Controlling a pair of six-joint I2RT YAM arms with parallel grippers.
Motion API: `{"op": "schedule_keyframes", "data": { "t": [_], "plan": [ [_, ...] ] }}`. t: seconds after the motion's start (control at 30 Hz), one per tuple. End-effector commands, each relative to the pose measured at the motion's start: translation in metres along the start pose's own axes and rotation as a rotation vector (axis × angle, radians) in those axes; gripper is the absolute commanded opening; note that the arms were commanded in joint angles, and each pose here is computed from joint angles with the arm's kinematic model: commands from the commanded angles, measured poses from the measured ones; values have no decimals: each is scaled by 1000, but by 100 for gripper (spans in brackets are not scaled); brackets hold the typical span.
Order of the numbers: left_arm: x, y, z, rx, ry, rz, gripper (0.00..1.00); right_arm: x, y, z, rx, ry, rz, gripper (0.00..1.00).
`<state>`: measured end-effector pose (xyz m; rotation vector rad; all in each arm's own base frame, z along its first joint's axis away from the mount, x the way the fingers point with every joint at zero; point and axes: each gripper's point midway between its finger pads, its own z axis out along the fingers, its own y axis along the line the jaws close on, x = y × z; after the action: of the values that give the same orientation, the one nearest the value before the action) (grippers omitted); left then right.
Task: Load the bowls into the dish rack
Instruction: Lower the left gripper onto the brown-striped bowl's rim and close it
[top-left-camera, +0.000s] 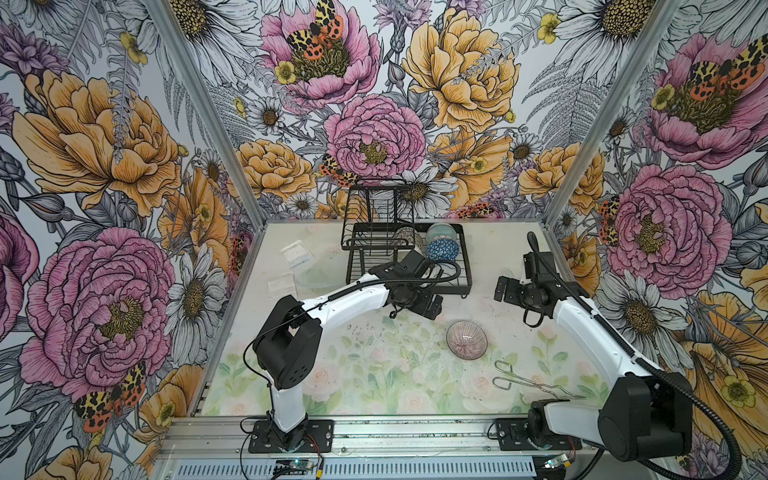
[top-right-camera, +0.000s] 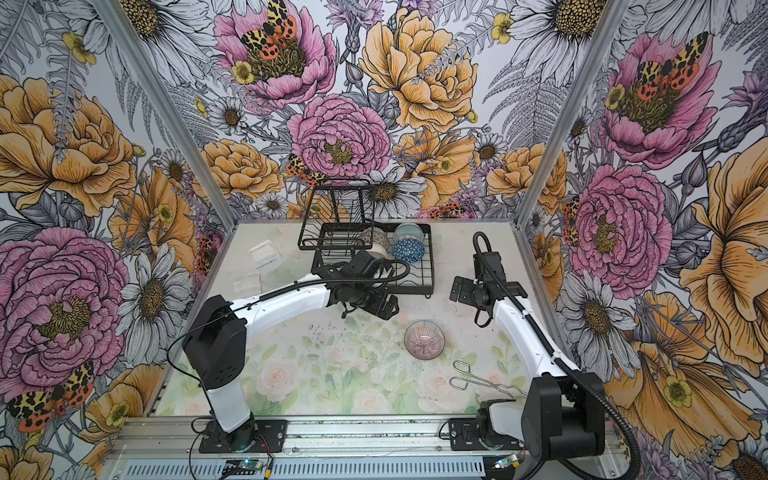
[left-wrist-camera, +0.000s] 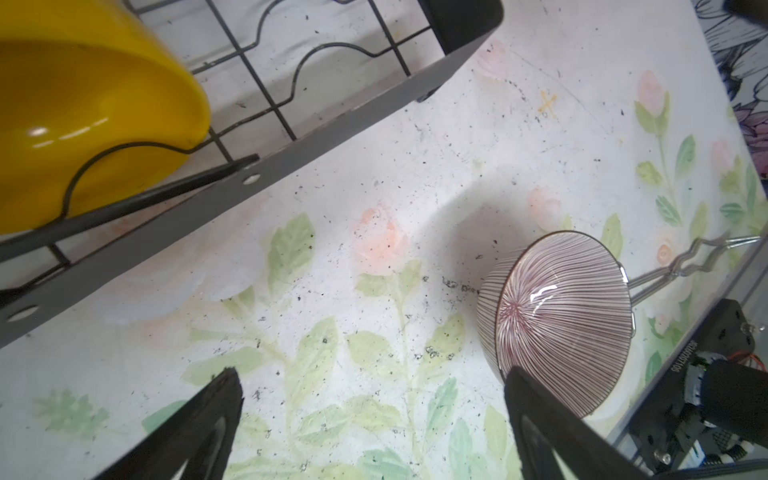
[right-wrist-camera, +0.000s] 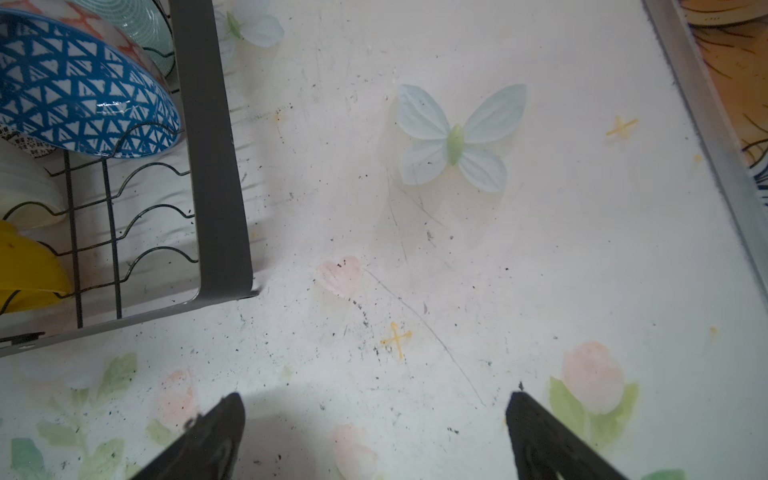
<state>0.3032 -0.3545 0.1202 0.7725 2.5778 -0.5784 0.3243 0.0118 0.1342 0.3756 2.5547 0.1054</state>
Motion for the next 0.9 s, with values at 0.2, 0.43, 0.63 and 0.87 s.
{"op": "schedule_keyframes", "data": {
  "t": [0.2, 0.43, 0.63, 0.87],
  "plan": [
    [15, -53, 18, 175, 65, 173, 98, -2, 2, -1, -20, 1, -4, 99],
    [24, -71, 27, 215, 93, 222, 93, -2, 3, 1, -22, 8, -11, 99],
    [22, -62, 39, 155, 107, 211, 83, -2, 3, 0, -23, 3, -13, 100],
    [23, -64, 49, 157, 122, 209, 71, -2, 3, 0, -25, 3, -19, 99]
  ]
}}
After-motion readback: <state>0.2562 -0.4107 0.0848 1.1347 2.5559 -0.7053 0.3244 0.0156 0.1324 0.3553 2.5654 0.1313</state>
